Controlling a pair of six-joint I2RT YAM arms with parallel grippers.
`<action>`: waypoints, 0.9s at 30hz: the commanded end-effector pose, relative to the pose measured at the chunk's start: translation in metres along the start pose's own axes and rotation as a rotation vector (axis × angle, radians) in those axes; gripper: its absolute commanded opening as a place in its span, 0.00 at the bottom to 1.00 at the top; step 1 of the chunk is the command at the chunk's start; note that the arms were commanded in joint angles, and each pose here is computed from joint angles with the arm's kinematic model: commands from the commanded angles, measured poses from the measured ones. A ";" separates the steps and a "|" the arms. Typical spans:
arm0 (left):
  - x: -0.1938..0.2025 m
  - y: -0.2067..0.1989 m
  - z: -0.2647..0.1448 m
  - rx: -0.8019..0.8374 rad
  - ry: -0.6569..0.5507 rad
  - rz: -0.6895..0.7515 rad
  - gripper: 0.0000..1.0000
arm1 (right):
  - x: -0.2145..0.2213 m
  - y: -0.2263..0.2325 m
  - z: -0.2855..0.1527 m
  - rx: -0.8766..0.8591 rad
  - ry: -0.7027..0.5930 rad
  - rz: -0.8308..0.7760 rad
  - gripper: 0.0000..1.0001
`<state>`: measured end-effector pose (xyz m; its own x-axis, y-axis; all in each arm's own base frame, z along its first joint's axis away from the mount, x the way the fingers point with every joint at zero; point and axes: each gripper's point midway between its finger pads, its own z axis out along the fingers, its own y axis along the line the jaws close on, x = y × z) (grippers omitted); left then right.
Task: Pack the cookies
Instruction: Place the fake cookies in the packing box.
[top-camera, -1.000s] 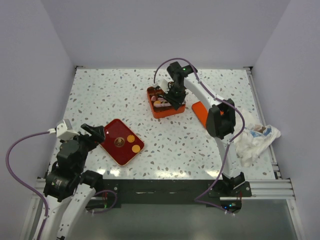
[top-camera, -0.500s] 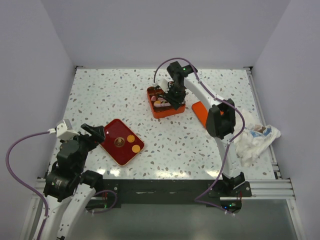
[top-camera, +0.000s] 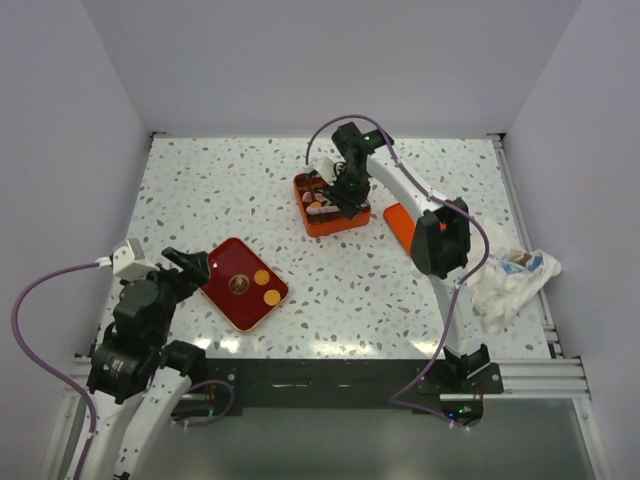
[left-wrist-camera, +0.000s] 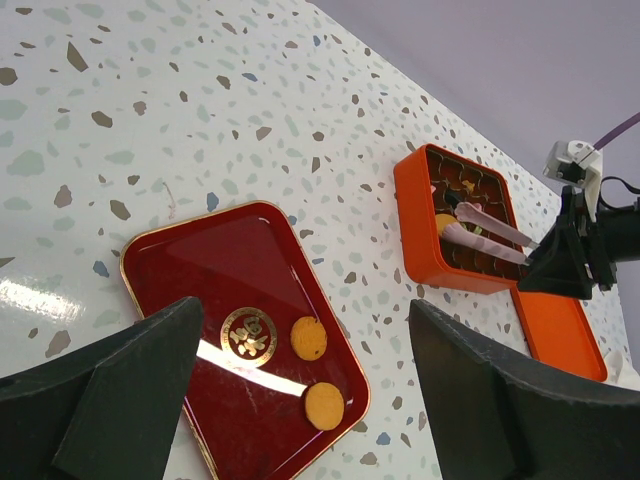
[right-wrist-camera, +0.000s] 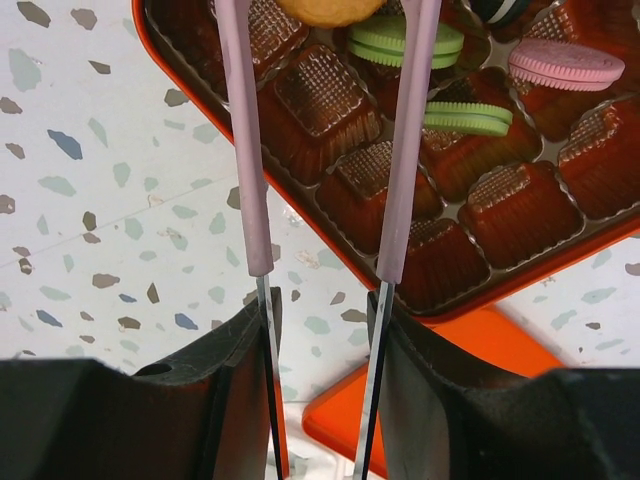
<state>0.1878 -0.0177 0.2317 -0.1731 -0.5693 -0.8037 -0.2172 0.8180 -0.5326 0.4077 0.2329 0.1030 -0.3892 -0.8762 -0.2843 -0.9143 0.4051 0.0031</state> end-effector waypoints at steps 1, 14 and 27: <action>-0.005 -0.006 0.003 0.016 -0.017 -0.001 0.89 | -0.021 -0.004 -0.010 0.021 -0.072 0.000 0.40; -0.005 -0.006 0.002 0.016 -0.017 -0.002 0.89 | -0.034 -0.005 -0.022 0.028 -0.130 -0.002 0.37; -0.005 -0.006 0.003 0.016 -0.013 -0.001 0.89 | -0.027 -0.010 -0.041 0.061 -0.156 0.003 0.17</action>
<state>0.1885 -0.0179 0.2307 -0.1775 -0.5679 -0.8038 -0.2200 0.8189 -0.5300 0.4186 0.2429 0.1084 -0.3822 -0.8599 -0.3383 -0.9128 0.4083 -0.0066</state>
